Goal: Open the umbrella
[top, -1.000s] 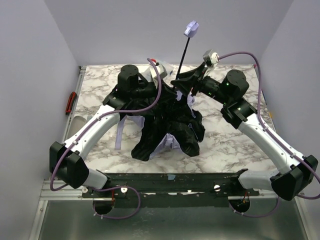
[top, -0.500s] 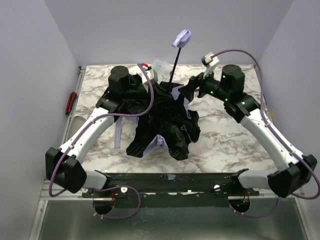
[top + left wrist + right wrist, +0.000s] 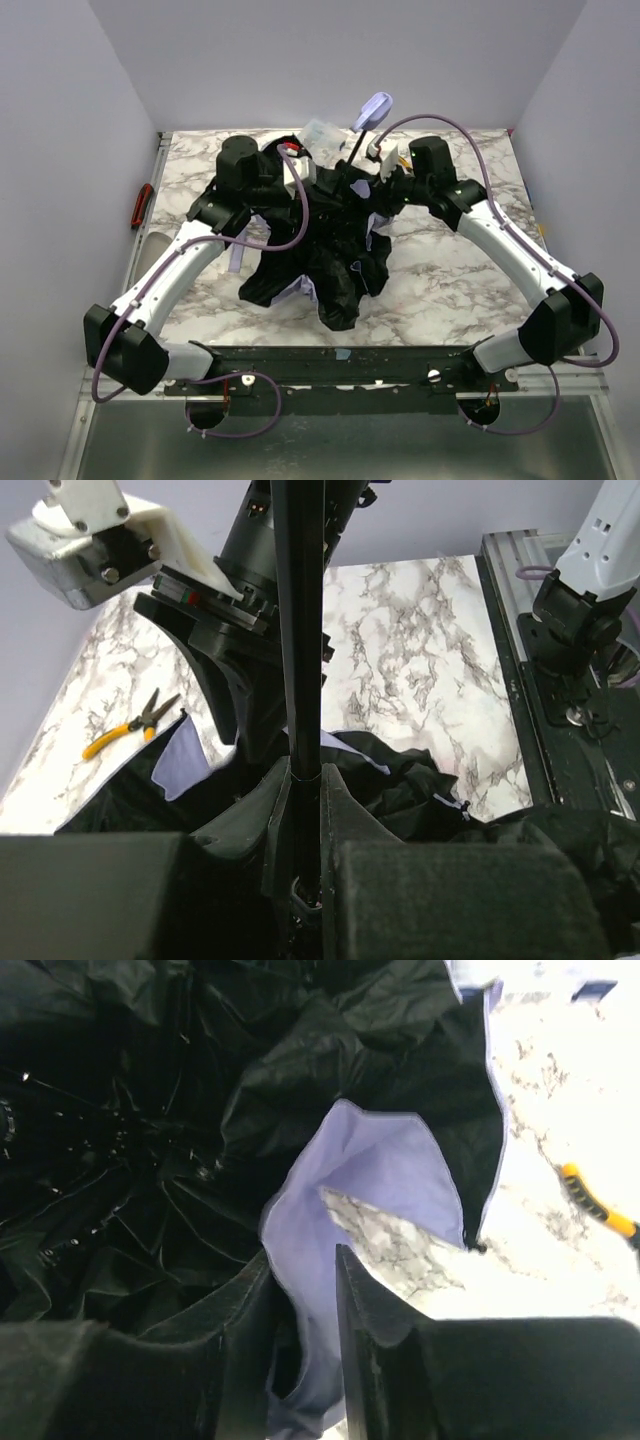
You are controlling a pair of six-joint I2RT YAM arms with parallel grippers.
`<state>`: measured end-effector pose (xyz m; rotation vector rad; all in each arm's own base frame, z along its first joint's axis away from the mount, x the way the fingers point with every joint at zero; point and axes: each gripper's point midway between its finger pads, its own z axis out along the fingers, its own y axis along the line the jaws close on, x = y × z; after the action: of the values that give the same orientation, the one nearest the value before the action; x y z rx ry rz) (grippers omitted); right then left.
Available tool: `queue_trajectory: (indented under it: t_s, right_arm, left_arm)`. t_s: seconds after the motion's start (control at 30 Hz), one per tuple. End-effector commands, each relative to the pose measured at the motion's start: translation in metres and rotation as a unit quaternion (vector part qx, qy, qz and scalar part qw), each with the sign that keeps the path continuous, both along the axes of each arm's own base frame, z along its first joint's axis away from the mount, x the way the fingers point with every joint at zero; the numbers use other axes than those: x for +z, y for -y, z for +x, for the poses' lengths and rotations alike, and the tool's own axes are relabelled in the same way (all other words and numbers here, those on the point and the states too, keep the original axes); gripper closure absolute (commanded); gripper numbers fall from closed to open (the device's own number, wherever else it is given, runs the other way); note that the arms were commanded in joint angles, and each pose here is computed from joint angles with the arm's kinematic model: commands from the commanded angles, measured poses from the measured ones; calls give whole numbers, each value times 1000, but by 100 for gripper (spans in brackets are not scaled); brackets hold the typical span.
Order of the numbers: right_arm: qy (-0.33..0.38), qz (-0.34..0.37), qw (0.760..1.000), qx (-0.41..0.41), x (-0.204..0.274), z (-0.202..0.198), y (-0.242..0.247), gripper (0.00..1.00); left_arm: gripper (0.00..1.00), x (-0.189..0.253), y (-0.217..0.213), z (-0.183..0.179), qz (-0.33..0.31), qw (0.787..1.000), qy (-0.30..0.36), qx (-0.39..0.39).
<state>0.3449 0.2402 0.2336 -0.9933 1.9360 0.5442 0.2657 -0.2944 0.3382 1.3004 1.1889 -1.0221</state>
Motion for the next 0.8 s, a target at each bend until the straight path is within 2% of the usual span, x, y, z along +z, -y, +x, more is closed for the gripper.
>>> queue_trajectory:
  t_s: [0.0,0.03,0.07,0.37,0.53,0.7,0.73,0.77]
  right_arm:
    - [22,-55,998,12,-10,-8,18,89]
    - [27,-67,997,-1,-12,-5,26,98]
    - [33,-72,997,-11,-13,-3,32,99]
    - [41,-70,984,-161,-14,55,132,99]
    - [33,-63,982,-176,-19,70,139,99]
    - [38,-40,978,-203,-2,87,141,99]
    - [38,-27,979,-200,5,89,137,97]
    - [35,-9,982,-184,13,88,129,86]
  left_arm:
    - [100,24,-11,-14,-15,997,74,-2]
    - [100,23,-13,-14,-15,997,75,2]
    - [100,23,-15,-14,-15,997,76,6]
    - [100,19,-39,3,-19,997,55,56]
    - [100,14,-43,20,-15,995,50,89]
    - [100,11,-43,36,-19,992,40,115]
    - [100,10,-42,38,-22,992,34,117]
    - [100,11,-41,41,-25,992,31,121]
